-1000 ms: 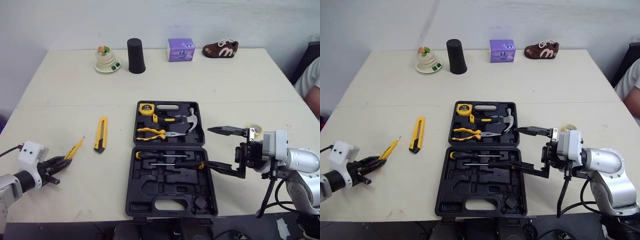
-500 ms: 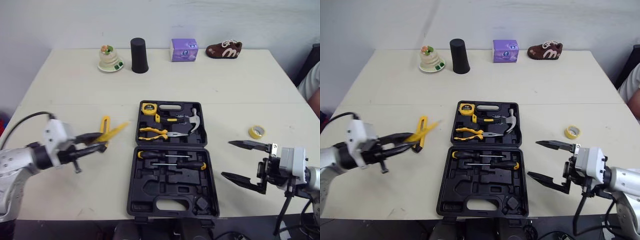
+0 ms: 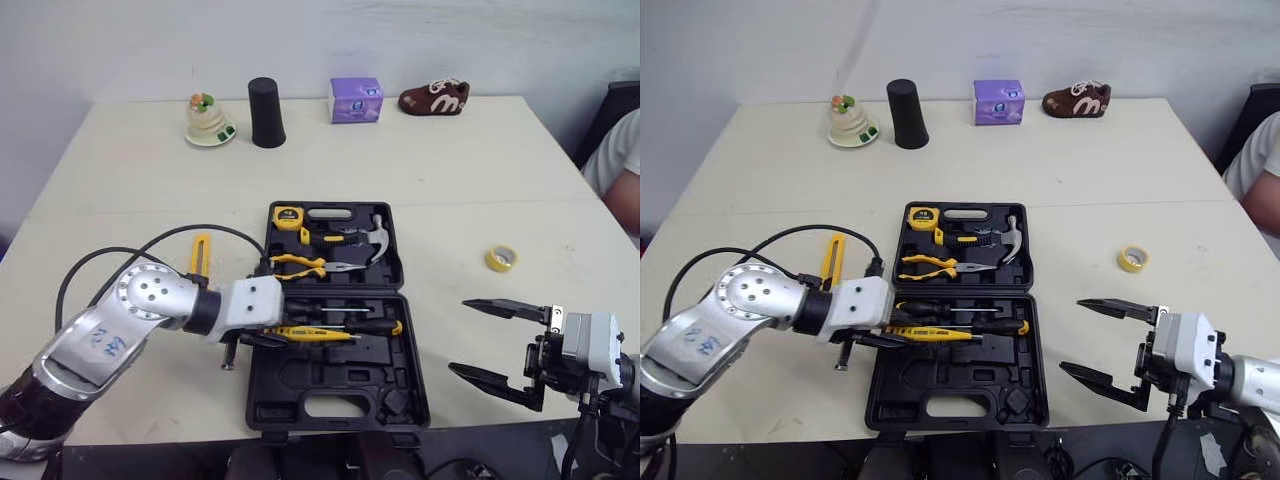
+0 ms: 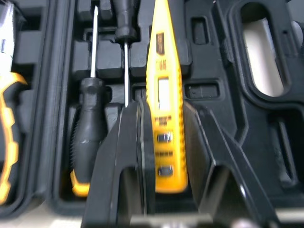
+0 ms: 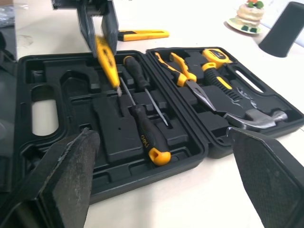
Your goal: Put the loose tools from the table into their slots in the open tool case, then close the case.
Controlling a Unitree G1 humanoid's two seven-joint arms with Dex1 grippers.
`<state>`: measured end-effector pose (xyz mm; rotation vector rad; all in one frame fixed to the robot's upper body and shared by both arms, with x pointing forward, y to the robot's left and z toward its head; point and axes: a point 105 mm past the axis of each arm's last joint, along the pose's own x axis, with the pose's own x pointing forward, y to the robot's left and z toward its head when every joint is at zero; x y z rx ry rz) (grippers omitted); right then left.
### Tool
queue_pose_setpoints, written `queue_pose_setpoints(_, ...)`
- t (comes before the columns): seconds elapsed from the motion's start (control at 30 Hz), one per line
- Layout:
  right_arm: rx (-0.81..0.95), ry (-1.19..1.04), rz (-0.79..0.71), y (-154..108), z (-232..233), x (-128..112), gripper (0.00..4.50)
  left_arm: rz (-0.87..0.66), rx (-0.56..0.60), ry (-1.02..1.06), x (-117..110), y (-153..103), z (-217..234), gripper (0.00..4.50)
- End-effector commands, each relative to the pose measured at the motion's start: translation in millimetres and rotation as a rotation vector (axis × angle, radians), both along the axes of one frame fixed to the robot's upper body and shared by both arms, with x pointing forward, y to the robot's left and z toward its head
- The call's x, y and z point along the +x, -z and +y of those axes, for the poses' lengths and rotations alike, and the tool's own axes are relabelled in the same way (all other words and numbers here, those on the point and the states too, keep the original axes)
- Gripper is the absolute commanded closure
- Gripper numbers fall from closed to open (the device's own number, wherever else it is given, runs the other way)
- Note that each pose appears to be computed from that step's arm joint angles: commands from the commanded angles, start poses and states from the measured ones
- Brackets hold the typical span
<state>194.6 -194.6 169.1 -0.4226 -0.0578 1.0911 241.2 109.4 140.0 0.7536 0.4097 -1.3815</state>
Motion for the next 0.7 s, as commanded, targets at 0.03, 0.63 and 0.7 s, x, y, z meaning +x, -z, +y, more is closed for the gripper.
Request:
queue_pose_setpoints(0.03,-0.009,-0.015,-0.032,-8.6,8.2,-0.6,0.00,-0.048,0.051,-0.002,0.4,2.9,-1.9,3.99)
queue_pose_setpoints(0.63,-0.031,-0.007,-0.039,-3.1,0.4,-2.3,0.00,0.001,0.113,-0.012,3.8,23.5,-13.9,3.99)
queue_pose_setpoints(0.7,-0.025,0.001,-0.050,-4.0,-0.7,-0.7,0.00,0.002,0.108,-0.021,4.7,26.3,-12.5,2.96)
